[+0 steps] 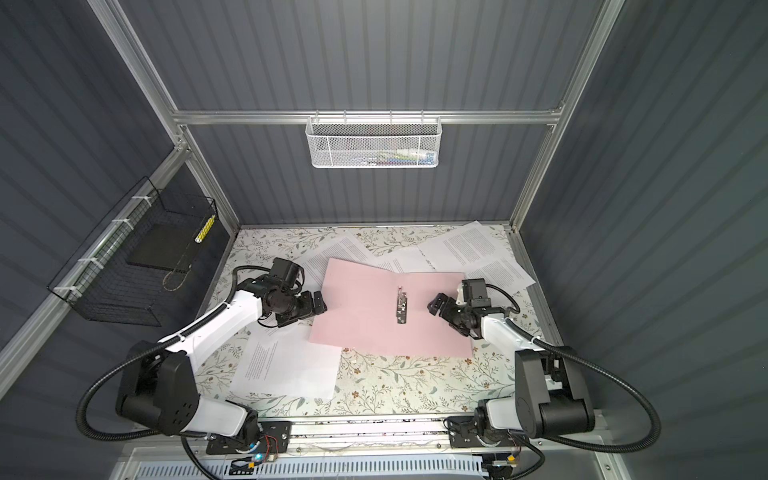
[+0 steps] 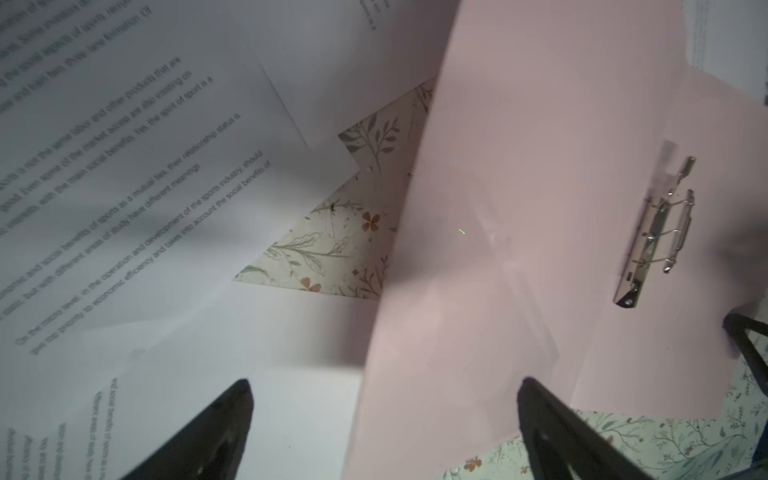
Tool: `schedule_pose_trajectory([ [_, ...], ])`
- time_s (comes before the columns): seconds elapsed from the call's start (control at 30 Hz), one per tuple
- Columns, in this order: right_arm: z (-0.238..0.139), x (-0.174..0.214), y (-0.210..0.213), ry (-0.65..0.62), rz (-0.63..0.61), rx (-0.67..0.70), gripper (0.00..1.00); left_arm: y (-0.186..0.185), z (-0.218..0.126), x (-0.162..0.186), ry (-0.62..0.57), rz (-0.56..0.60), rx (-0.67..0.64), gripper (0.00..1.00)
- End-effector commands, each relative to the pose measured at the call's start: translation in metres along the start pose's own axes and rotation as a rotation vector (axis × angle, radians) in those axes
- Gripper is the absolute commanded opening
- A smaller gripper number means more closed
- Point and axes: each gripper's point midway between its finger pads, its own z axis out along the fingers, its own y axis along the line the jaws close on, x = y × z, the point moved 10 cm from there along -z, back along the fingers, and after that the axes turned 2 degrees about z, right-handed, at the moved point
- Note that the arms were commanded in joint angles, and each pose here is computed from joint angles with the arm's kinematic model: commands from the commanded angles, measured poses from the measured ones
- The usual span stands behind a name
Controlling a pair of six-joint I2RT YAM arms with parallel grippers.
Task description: Put the files into the folder
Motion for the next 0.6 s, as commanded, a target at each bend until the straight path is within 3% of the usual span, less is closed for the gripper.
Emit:
schedule_pose_trajectory([
  [0.0, 0.009, 0.002, -0.018, 0.04, 0.083, 0.002, 0.99, -0.011, 0.01, -0.01, 0.013, 0.061, 0.069, 1.0],
  [0.13, 0.011, 0.001, -0.018, 0.049, 0.081, -0.019, 0.99, -0.021, 0.02, -0.017, 0.034, 0.094, 0.175, 0.99],
  [0.2, 0.011, 0.0, -0.018, 0.058, 0.082, -0.034, 0.99, -0.028, 0.02, -0.018, 0.041, 0.095, 0.255, 0.94],
  [0.37, 0.009, -0.001, -0.015, 0.051, 0.069, -0.068, 0.99, -0.038, 0.02, -0.016, 0.063, 0.076, 0.402, 0.62],
  [0.57, -0.003, -0.004, -0.012, 0.013, 0.06, -0.077, 0.99, -0.052, 0.019, -0.011, 0.078, 0.099, 0.467, 0.36],
])
